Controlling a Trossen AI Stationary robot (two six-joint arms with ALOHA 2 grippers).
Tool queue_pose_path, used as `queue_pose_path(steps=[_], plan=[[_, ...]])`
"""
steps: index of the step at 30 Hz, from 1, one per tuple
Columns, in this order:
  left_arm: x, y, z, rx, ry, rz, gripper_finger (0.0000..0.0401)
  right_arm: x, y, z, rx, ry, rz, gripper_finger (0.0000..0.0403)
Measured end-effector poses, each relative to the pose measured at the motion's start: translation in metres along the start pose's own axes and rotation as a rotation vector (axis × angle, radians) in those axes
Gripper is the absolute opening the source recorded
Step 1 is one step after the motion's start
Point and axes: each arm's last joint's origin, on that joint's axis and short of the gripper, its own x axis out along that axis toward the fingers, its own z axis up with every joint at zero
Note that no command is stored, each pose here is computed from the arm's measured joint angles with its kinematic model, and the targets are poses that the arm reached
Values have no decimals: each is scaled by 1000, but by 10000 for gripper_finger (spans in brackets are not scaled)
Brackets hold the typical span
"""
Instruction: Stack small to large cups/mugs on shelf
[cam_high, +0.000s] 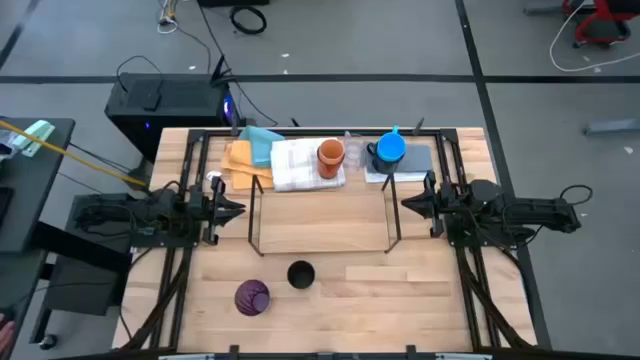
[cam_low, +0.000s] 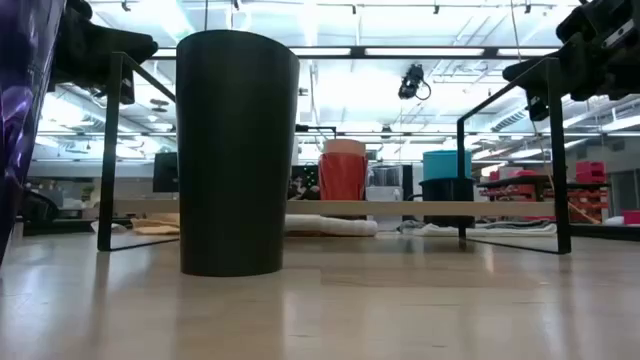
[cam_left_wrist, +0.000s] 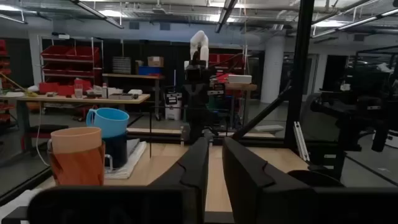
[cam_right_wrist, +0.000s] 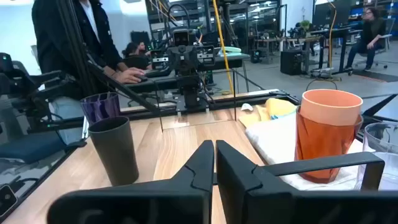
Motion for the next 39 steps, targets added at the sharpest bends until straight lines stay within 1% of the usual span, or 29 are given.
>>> queue_pose_path(steps=[5,14,26,35,39], plan=[[0,0,0,0,0,0,62,0,0,0,0,-1,0,25],[0,0,0,0,0,0,53,0,0,0,0,0,0,25],[0,0,0,0,0,0,64,0,0,0,0,-1,0,25],[0,0,0,0,0,1,55,0,0,0,0,0,0,25],[0,0,0,0,0,0,58,0,0,0,0,-1,0,25]])
